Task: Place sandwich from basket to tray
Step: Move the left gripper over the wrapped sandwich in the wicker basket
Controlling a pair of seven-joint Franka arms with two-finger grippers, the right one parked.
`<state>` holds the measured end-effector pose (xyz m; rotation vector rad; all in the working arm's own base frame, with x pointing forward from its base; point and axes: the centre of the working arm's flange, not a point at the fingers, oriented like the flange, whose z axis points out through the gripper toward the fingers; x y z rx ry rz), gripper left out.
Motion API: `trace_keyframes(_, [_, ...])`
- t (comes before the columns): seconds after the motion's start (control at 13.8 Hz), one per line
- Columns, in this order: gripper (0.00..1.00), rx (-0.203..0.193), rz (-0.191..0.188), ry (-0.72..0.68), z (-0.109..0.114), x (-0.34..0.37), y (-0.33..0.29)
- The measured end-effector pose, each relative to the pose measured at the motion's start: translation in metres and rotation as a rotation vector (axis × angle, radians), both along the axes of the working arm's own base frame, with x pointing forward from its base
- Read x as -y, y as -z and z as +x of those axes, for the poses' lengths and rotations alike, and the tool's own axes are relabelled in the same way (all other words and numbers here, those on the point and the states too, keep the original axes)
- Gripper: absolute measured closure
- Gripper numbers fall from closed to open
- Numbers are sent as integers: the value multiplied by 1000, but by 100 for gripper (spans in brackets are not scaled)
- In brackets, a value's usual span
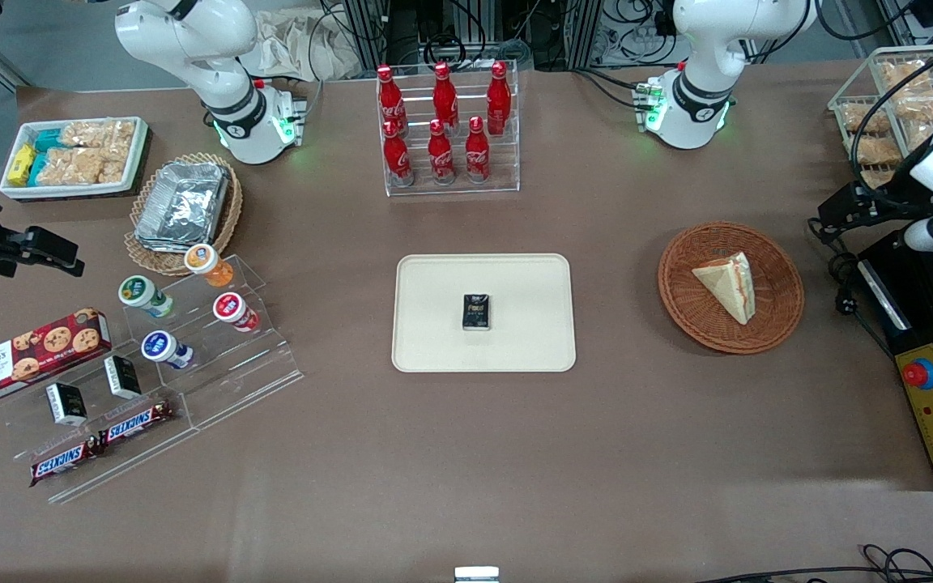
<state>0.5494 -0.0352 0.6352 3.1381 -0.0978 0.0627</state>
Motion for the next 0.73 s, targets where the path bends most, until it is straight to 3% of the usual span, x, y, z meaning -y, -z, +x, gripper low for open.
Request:
trace_keyframes(0.29, [0,-13,0,-17,0,-3,2])
trace_keyframes(0.58, [0,-42,-16,-278,2,-4,11])
trace_keyframes(0.73, [0,-80,-14,-359,0,-5,27])
